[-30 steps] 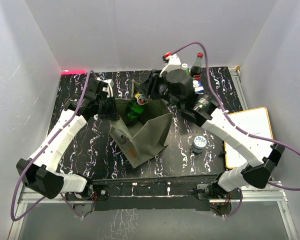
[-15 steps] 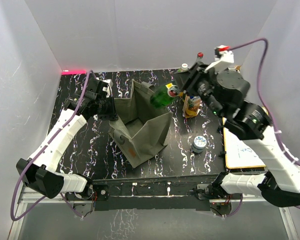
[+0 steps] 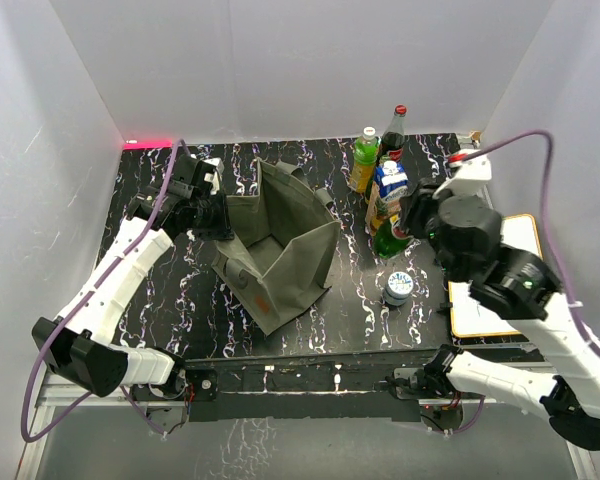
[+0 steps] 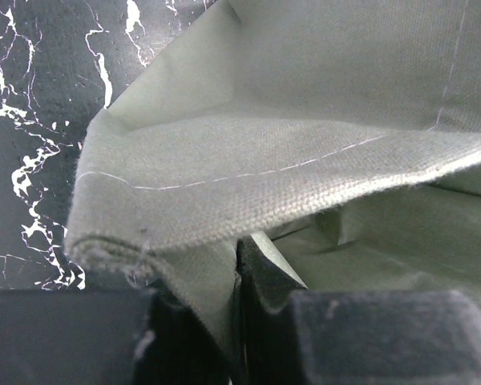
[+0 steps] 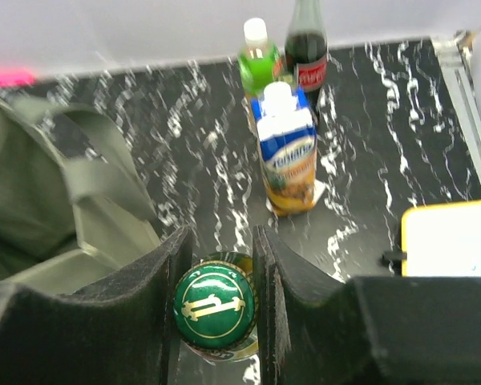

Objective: Take the beverage out of the canvas bag

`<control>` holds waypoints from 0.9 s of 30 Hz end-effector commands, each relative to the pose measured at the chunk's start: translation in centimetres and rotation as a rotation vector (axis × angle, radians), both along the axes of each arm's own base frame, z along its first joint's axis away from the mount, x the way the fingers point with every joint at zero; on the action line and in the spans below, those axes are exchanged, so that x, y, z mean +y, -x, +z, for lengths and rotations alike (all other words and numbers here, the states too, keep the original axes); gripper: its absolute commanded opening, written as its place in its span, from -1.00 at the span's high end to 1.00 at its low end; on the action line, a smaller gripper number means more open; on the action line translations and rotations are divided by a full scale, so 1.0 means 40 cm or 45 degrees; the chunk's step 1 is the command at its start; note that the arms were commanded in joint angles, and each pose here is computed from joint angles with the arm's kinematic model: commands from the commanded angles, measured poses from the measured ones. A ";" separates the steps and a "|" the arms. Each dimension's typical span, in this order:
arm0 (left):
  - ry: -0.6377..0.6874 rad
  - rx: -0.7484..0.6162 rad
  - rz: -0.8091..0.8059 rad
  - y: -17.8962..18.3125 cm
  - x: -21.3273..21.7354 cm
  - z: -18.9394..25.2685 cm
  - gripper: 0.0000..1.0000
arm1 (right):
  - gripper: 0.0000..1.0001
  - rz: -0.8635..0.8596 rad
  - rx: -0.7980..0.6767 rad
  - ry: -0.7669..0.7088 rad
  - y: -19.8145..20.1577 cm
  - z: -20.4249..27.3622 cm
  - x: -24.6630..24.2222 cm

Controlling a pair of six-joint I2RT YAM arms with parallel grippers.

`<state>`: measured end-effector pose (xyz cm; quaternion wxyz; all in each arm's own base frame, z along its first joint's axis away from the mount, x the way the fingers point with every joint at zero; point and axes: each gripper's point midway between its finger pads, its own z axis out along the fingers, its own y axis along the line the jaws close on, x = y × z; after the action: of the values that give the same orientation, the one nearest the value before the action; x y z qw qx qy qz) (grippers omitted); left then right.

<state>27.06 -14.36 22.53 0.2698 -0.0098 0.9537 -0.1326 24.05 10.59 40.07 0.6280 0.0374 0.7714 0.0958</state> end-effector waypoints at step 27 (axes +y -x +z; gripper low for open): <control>0.047 -0.161 0.070 0.042 0.039 0.174 -0.94 | 0.84 -0.076 -0.199 0.209 -0.313 -0.305 0.022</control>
<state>26.27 -13.55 27.15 0.3098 -0.0212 0.9402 -0.1400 34.20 11.63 20.51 0.5849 -0.0436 0.8096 -0.0235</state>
